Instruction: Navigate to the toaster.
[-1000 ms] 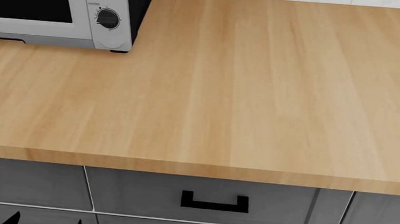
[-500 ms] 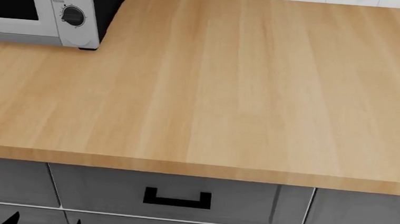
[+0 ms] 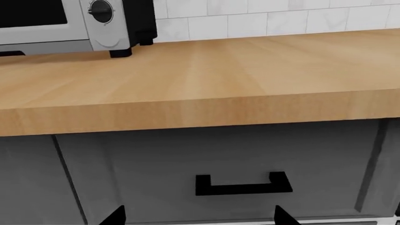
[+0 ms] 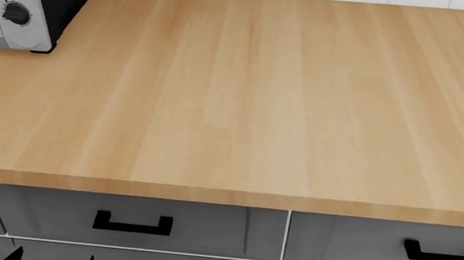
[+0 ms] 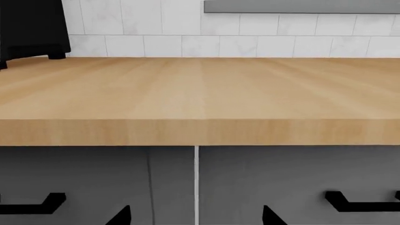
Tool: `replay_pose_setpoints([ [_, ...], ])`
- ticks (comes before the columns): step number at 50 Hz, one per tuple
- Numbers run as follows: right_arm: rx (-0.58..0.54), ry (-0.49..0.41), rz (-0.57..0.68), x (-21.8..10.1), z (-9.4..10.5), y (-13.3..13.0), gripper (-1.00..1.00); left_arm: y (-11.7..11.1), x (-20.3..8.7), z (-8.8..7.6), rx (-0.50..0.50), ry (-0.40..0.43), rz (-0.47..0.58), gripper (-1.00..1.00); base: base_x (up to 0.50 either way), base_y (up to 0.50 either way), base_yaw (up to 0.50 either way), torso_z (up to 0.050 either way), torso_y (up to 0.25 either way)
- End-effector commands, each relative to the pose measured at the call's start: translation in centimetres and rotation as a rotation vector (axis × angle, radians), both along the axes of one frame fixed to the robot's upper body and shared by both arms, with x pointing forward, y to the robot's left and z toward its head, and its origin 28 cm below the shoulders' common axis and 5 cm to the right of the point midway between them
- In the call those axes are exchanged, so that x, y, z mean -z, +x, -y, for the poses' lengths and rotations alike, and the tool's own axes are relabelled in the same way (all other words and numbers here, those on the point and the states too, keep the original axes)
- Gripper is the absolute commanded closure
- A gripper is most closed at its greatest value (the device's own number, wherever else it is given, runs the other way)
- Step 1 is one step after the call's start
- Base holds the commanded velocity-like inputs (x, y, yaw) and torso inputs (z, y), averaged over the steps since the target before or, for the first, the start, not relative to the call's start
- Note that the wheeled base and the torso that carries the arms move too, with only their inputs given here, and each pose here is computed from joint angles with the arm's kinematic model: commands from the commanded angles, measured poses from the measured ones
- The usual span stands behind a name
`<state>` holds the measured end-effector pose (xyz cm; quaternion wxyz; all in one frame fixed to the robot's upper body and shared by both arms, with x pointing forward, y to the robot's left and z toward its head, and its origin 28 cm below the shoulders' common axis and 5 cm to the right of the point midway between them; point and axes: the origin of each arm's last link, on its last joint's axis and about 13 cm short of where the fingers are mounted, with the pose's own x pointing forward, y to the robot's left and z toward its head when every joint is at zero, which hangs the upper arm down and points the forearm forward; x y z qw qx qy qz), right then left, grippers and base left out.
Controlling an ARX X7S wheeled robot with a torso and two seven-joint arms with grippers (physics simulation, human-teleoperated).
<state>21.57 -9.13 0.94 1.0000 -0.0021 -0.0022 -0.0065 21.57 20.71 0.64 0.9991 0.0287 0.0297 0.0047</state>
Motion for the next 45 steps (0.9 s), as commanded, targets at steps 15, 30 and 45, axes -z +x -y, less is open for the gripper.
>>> replay_pose_setpoints([
  [15,-0.004,0.003,0.003,0.02,-0.06,0.18,-1.00,0.20,-0.05,-0.16,-0.004,-0.025,0.021,-1.00,0.00,-0.29,0.00,0.000,0.000],
  [30,-0.006,0.007,0.007,0.07,-0.04,0.15,-1.00,0.16,0.00,-0.19,-0.005,-0.024,0.023,-1.00,0.00,-0.30,0.00,0.000,0.000],
  [45,-0.006,0.007,0.007,0.08,-0.09,0.12,-1.00,0.06,-0.07,-0.21,-0.003,-0.025,0.024,-1.00,0.00,-0.36,0.00,0.000,0.000],
])
